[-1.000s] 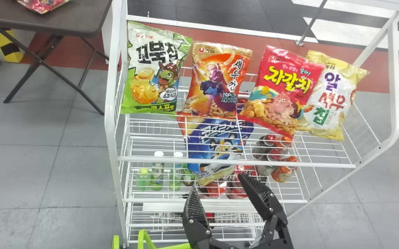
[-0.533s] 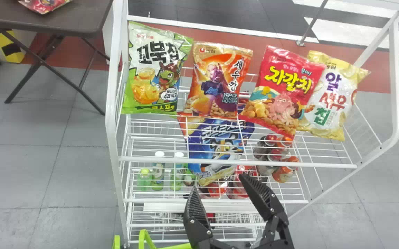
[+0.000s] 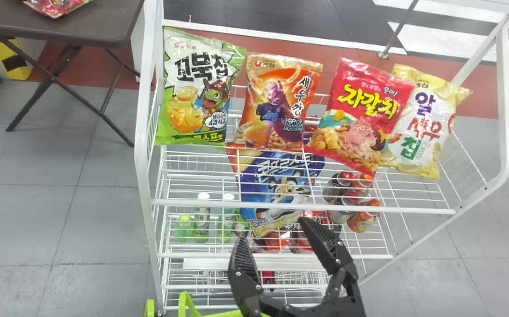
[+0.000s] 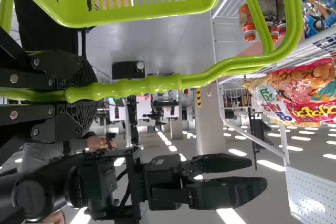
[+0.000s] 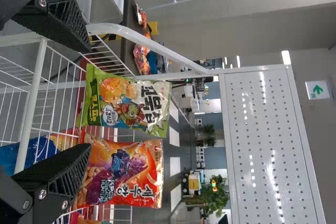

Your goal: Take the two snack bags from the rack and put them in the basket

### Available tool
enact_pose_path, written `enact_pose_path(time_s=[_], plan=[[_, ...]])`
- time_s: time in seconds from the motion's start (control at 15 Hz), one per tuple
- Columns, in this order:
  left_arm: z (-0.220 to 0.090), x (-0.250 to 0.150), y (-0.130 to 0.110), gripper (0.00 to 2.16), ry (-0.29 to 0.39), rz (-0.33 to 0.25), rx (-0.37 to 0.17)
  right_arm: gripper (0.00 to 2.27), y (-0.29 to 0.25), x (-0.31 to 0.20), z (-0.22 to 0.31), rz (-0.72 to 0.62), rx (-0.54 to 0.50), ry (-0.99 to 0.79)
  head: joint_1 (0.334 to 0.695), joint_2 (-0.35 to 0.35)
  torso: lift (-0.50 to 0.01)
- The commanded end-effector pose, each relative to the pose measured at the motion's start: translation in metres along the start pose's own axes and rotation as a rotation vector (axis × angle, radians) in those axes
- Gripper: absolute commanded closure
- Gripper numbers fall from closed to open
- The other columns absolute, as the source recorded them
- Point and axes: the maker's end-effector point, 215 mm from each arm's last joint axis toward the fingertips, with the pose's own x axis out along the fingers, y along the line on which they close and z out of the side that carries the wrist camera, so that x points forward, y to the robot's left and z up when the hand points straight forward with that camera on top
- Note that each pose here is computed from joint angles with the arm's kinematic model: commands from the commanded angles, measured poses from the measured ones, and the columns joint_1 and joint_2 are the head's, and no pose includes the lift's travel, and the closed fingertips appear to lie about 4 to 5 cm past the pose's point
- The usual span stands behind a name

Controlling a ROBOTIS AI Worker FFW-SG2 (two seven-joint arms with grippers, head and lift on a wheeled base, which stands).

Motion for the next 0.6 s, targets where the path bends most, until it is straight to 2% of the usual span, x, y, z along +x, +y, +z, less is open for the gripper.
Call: enact_pose_path(time_s=[0.0,0.33,0.53], plan=[[-0.003,-0.001,0.004,1.84,0.002,0.001,-0.013,0.19,0.010,0.022,-0.026,0.022,-0.020,0.079,0.695,-0.196,-0.011],[-0.010,-0.002,0.005,1.84,0.036,-0.002,-0.015,0.19,0.020,0.084,-0.043,0.005,-0.076,0.127,0.695,-0.054,-0.011],[-0.012,-0.001,0.007,1.84,0.089,0.001,0.008,0.19,0.012,0.116,-0.028,-0.034,-0.073,0.079,0.695,-0.014,-0.011]])
